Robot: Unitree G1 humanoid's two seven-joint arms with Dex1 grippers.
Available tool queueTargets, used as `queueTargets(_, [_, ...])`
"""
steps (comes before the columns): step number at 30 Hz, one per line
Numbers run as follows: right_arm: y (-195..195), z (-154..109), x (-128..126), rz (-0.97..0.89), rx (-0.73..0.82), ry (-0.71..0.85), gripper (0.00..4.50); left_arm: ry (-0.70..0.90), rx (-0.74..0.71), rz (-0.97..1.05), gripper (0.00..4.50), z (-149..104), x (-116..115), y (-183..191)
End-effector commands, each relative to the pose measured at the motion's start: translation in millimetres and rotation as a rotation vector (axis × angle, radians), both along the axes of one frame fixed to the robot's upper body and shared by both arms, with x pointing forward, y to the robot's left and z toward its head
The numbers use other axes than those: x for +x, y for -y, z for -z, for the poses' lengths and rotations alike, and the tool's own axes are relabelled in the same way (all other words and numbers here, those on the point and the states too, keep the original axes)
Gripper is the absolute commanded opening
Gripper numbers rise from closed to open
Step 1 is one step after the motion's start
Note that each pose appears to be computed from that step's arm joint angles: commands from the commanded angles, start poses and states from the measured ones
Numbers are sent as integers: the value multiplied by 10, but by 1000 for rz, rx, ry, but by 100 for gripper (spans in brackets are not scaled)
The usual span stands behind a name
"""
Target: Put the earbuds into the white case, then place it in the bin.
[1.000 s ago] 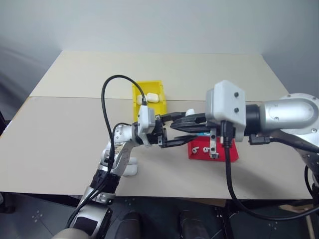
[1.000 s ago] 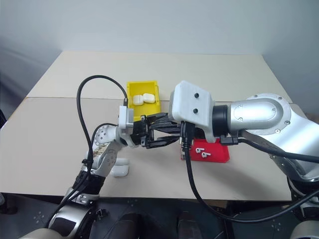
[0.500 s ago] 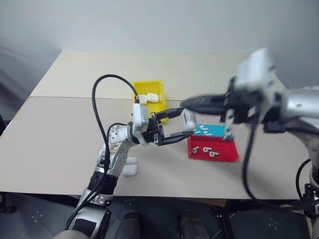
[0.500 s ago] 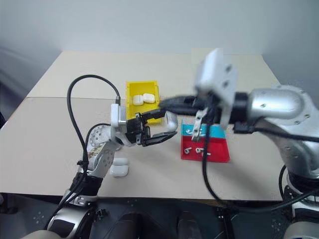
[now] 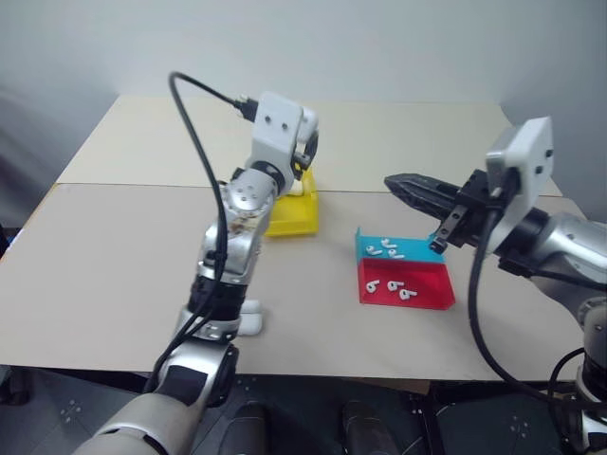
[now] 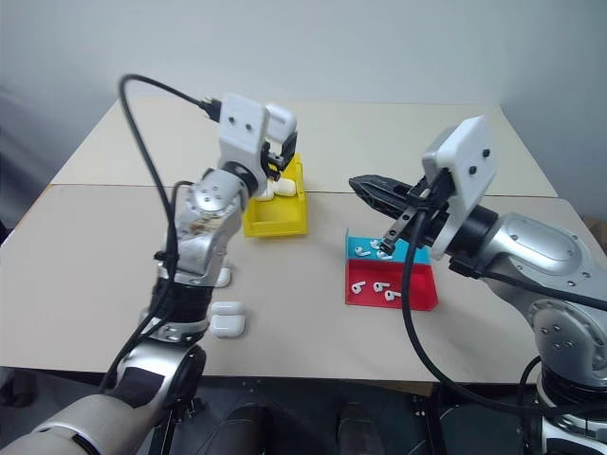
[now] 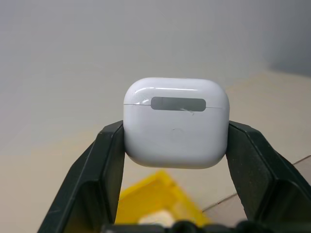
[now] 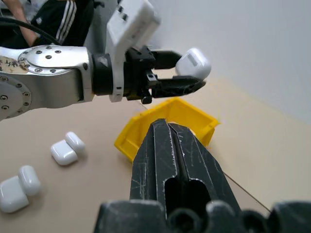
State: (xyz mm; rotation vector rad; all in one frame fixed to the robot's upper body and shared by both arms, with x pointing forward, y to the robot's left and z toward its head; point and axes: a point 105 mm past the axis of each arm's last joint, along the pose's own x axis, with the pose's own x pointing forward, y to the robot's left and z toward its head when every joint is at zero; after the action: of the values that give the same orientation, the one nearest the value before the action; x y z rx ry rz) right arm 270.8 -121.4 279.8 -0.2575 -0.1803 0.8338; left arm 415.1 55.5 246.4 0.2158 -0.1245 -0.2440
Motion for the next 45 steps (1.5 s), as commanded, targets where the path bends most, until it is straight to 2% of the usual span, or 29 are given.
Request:
queueTargets(1, [13, -53, 33, 20, -8, 41, 3, -23, 50, -55, 280, -5, -13, 50])
queueTargets(5, [8, 35, 83, 39, -35, 18, 3, -118, 84, -90, 280, 168, 49, 34])
queueTargets(10, [7, 93, 75, 46, -64, 10, 0, -166, 70, -101, 444, 224, 110, -15])
queueTargets(11, [13, 100, 73, 50, -69, 9, 0, -141, 88, -100, 448, 191, 107, -7])
queueTargets(14, [29, 115, 71, 60, -84, 8, 0, -84, 74, -41, 448, 74, 61, 77])
queueTargets(18, [42, 113, 48, 53, -112, 22, 0, -15, -132, 200, 448, -130, -115, 175])
queueTargets(21, [89, 113, 2, 44, -135, 38, 0, 48, -188, 386, 448, -231, -328, 146])
queueTargets(25, [256, 254, -212, -43, -272, 56, 0, 76, -49, 571, 448, -118, -658, -100])
queueTargets(30, [599, 495, -448, -158, -487, -40, 0, -63, 24, 782, 448, 151, -1101, -624])
queueTargets(35, [1075, 544, -477, -81, -642, -65, 0, -206, 112, 878, 448, 330, -1517, -1135])
queueTargets(40, [1316, 542, -516, -41, -691, -94, 0, -299, 164, 836, 448, 365, -1722, -1501])
queueTargets(45, [1300, 581, -550, -71, -684, -112, 0, -270, 183, 763, 448, 253, -1772, -1604])
